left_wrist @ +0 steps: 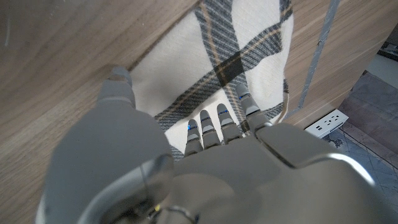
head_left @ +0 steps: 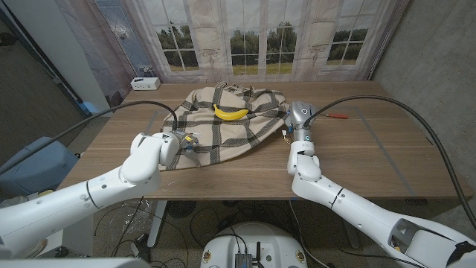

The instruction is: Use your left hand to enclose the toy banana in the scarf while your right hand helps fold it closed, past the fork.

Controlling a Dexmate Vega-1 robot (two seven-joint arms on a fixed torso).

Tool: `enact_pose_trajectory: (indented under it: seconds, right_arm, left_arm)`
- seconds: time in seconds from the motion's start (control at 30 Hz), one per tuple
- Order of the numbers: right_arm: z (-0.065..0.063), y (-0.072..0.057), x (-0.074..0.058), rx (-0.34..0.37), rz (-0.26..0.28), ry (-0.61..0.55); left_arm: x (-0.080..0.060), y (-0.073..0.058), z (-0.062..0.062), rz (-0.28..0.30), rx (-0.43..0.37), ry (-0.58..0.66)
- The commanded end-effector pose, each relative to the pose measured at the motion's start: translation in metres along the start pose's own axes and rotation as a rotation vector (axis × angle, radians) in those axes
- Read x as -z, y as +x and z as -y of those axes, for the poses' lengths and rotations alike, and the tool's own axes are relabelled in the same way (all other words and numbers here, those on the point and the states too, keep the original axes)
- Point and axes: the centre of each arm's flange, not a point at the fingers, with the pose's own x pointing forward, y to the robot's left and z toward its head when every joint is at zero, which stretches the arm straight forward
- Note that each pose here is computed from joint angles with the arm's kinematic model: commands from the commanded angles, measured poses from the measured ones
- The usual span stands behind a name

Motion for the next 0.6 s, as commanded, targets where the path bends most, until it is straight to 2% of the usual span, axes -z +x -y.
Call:
enact_pose_trajectory:
  seconds: [0.03, 0.33, 0.43, 0.6]
  right_arm:
    - [0.001, 0.000, -0.001, 0.028, 0.024, 0.026]
    - [0.001, -0.001, 0.002, 0.034, 0.036, 0.049]
    - [0.001, -0.001, 0.005, 0.034, 0.040, 0.050]
    - [0.002, -0.002, 0.009, 0.031, 0.027, 0.053]
  left_arm:
    - [-0.019, 0.010, 0.007, -0.118, 0.031, 0.171]
    - [-0.011, 0.025, 0.019, -0.160, 0.014, 0.174]
    - [-0.008, 0.030, 0.024, -0.170, -0.010, 0.165]
    - [-0.004, 0.031, 0.030, -0.188, -0.099, 0.139]
